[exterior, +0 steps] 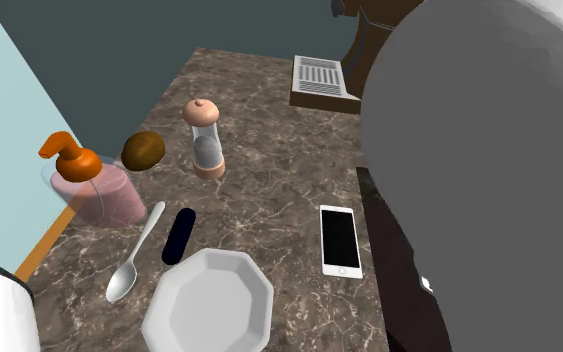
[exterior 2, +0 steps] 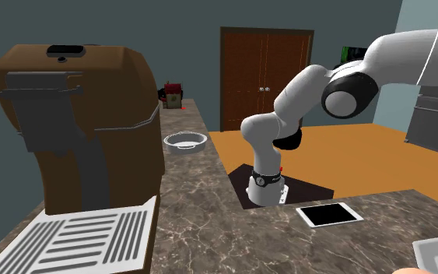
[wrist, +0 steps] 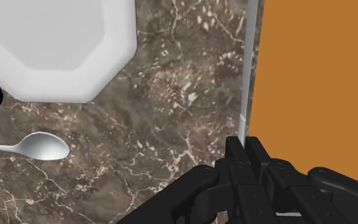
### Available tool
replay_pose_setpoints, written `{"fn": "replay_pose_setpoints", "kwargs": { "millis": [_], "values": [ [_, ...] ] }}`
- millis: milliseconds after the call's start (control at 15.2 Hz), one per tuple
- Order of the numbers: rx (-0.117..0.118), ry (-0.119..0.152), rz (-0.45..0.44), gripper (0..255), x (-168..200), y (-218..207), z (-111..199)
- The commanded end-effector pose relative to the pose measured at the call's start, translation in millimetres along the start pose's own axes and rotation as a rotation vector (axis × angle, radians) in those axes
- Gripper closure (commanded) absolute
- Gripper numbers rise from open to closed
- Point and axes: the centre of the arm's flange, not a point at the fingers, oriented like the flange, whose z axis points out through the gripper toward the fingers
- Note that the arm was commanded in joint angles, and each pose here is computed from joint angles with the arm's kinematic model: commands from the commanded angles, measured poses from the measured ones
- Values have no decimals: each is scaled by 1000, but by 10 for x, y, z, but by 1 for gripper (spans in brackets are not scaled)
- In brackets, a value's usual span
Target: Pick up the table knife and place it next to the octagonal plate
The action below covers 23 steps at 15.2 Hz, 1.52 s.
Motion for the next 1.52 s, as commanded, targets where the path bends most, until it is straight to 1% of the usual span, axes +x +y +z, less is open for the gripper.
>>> {"fn": "replay_pose_setpoints", "kwargs": {
  "millis": [0, 924, 1452],
  "values": [
    [0, 1, 1, 255, 6, -16, 97],
    [0, 1, 1, 255, -32, -18, 836],
    [0, 0, 1, 255, -32, -18, 836]
  ]
}}
